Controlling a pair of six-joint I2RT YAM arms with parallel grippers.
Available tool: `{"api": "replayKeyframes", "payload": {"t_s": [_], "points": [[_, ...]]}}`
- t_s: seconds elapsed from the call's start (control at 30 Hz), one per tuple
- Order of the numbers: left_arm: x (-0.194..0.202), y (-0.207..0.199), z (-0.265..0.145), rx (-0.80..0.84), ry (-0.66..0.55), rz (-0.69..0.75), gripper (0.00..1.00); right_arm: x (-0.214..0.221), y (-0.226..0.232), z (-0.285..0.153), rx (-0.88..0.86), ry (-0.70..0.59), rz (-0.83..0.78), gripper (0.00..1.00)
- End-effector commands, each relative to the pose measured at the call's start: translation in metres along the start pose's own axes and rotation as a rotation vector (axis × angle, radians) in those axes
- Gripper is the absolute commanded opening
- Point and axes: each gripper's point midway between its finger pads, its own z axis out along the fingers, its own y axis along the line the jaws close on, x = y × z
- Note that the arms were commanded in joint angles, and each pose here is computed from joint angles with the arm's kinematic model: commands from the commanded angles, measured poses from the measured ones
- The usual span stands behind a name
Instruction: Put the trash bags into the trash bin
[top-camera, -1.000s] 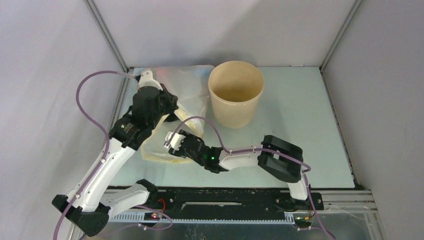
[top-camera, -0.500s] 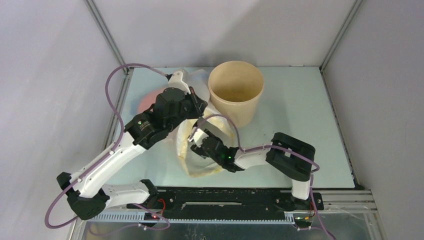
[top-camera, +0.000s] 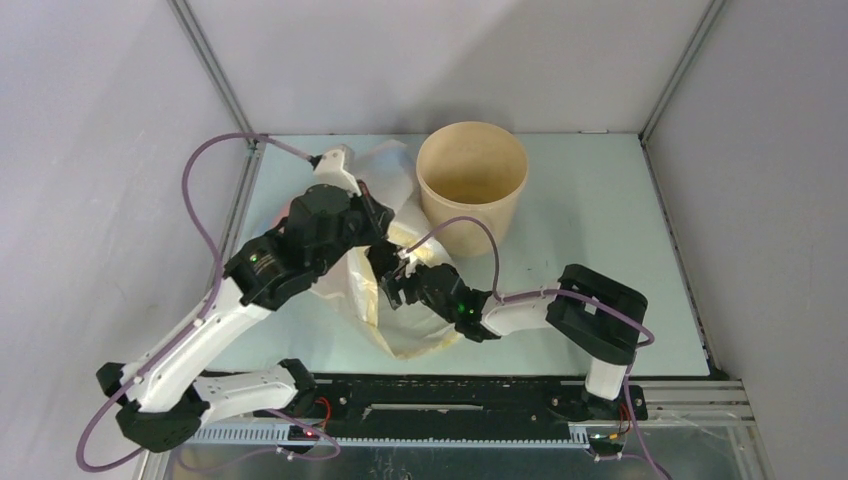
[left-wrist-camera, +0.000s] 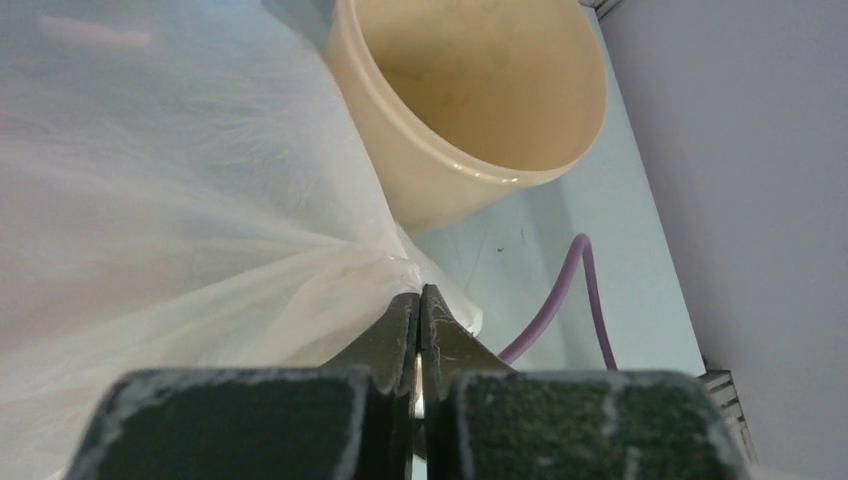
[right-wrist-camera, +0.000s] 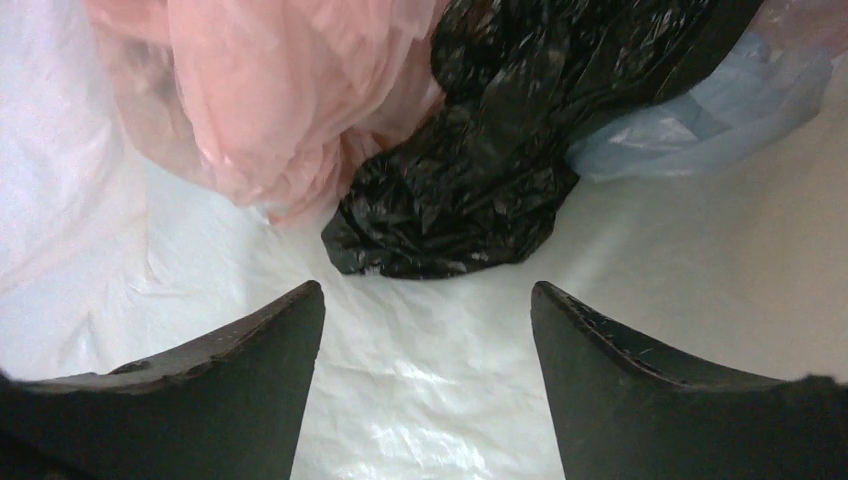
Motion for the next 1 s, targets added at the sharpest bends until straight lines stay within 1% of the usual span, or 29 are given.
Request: {"api": "replayKeyframes", "payload": {"t_s": [0.0, 0.07, 0.23, 0.47, 0.53, 0.57, 0.6, 0.7, 0.8, 0.9, 0.97], "points": [[0.004, 0.026, -0.023, -0.055, 0.002, 0.043, 0.02, -0.029, 0.005, 0.008, -0.018, -0.123, 0.169, 0.8], [0.01, 0.033, -0.028, -0.066, 0.011, 0.045, 0.02, -0.034, -0.002, 0.013, 0.011, -0.128, 0.197, 0.8], [0.025, 0.042, -0.027, -0.077, 0.034, 0.04, 0.02, -0.041, -0.006, 0.032, 0.047, -0.13, 0.226, 0.75], [0.032, 0.048, -0.021, -0.103, 0.049, 0.052, 0.02, -0.029, -0.001, 0.06, 0.062, -0.093, 0.274, 0.73], [0.035, 0.049, -0.019, -0.113, 0.054, 0.058, 0.02, -0.024, -0.003, 0.065, 0.077, -0.085, 0.289, 0.69], [0.035, 0.05, -0.018, -0.119, 0.054, 0.062, 0.02, -0.021, -0.003, 0.066, 0.079, -0.083, 0.296, 0.65], [0.036, 0.052, -0.017, -0.126, 0.055, 0.065, 0.02, -0.02, -0.003, 0.067, 0.077, -0.08, 0.302, 0.59], [0.037, 0.058, -0.014, -0.158, 0.047, 0.077, 0.03, -0.017, 0.002, 0.065, 0.063, -0.066, 0.294, 0.39], [0.037, 0.07, -0.009, -0.217, 0.023, 0.091, 0.04, -0.021, 0.011, 0.058, 0.067, -0.062, 0.25, 0.24], [0.038, 0.083, -0.002, -0.291, 0.016, 0.112, 0.04, -0.027, 0.025, 0.044, 0.065, -0.068, 0.21, 0.0], [0.04, 0.087, 0.003, -0.307, 0.026, 0.112, 0.04, -0.032, 0.032, 0.032, 0.072, -0.084, 0.185, 0.0]]}}
